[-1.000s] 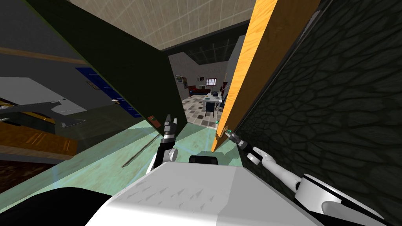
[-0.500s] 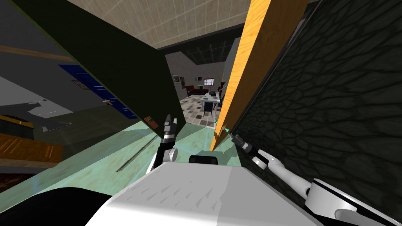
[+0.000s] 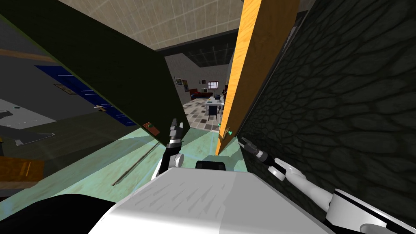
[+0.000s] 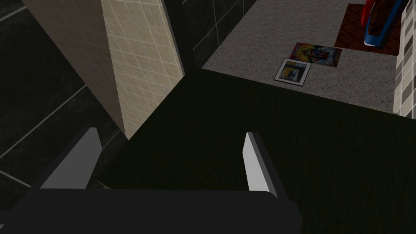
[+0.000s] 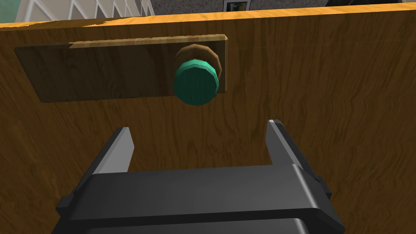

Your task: Pull the door open

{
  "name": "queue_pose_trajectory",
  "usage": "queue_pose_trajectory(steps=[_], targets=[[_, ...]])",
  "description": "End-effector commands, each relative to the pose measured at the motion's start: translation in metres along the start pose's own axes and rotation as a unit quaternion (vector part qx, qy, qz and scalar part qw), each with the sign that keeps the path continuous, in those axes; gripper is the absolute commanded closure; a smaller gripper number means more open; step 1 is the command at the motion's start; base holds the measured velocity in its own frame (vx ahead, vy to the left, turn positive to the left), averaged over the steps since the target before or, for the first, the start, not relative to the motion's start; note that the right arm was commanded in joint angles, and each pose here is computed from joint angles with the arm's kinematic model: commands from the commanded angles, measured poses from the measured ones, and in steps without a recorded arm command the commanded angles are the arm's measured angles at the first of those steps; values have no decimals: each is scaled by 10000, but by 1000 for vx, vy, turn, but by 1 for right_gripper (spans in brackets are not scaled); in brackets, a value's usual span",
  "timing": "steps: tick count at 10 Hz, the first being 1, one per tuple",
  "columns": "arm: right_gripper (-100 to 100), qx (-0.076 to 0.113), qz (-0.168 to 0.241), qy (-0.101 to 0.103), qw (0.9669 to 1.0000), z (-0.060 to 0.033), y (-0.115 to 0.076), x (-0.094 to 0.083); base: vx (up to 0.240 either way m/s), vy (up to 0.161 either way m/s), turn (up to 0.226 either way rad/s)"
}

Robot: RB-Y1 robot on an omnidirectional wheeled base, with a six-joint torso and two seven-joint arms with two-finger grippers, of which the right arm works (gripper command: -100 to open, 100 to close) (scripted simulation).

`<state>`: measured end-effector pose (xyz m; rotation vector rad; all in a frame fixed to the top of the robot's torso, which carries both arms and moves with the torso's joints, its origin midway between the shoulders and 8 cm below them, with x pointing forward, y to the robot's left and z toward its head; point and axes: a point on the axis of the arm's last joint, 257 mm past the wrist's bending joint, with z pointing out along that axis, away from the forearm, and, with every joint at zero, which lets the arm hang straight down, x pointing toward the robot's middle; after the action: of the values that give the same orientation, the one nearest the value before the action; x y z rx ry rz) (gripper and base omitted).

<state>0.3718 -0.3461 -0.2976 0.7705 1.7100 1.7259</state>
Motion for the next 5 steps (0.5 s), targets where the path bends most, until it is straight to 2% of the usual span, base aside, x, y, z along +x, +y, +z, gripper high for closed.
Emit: queue_pose_trajectory(steps=[1,2,3,5], targets=[[-100,29,3,24,10000,-117,10,-24,-20,-38,-66],[-100,29,-3,3,10000,-56,-16,-33,-11,-18,-18],[-100,18,0,-60,10000,-13,-5,-88,83,92,112],[-100,14,-1,-122,9999,31,2,-135,160,154,74]])
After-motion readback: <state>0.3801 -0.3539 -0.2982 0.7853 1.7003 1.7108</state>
